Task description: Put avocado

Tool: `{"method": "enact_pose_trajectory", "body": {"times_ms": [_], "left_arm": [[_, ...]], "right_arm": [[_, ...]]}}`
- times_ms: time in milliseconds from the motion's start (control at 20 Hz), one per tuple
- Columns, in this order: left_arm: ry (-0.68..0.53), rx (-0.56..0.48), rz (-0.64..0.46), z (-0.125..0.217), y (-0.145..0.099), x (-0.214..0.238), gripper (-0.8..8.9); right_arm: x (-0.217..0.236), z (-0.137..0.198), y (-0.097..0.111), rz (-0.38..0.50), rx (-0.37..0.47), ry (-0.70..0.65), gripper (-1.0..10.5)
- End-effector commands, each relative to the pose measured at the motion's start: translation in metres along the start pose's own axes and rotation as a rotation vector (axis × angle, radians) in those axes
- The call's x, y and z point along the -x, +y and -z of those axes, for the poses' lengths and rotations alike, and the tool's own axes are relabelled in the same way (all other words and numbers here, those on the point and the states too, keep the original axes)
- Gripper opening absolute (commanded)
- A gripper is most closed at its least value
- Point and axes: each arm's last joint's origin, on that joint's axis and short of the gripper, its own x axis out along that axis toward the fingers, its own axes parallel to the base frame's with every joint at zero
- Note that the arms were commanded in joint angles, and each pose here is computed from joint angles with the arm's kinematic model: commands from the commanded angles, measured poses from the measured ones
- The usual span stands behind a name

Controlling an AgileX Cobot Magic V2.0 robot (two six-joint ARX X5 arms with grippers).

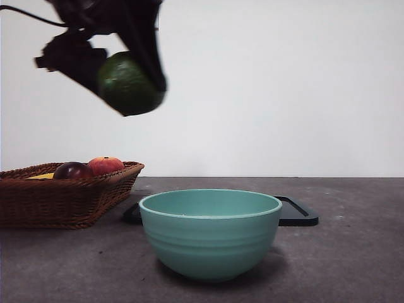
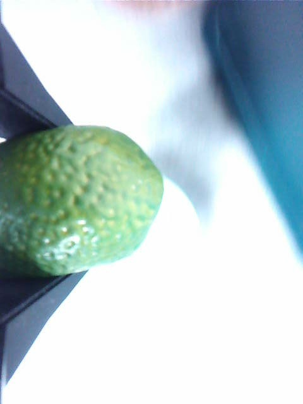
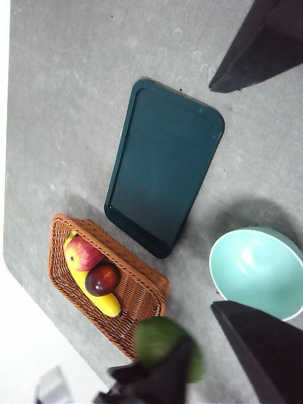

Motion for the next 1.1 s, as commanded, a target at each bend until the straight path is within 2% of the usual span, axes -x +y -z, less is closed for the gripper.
{"method": "enact_pose_trajectory", "body": {"times_ms": [50,250,450,650,800,1100], "left_arm": [[0.013,-0.063,0.035,-0.003,-0.020,-0.014,1.53],[0.076,-0.128,0.056,-0.001,-0.040,-0.043,1.53],[0.155,-0.152,0.052,0.000,-0.047,-0.079,1.53],[0.203,-0.151,0.030,0.000,-0.045,-0.108,1.52],[0.217,-0.153,-0.042,0.001,-0.042,-0.121,1.52],[0.197,-0.166,-0.038,-0.001,-0.042,-0.137,1.52]], "right_arm": [[0.002,-0.004,0.002,-0.007,-0.002,-0.015,5.3],[0.002,-0.004,0.002,-0.007,-0.002,-0.015,5.3],[0.002,-0.004,0.002,-0.007,-0.002,-0.015,5.3],[0.002,-0.004,0.002,-0.007,-0.002,-0.015,5.3],[0.002,-0.004,0.002,-0.007,-0.002,-0.015,5.3],[0.002,-0.004,0.002,-0.007,-0.002,-0.015,5.3]]}}
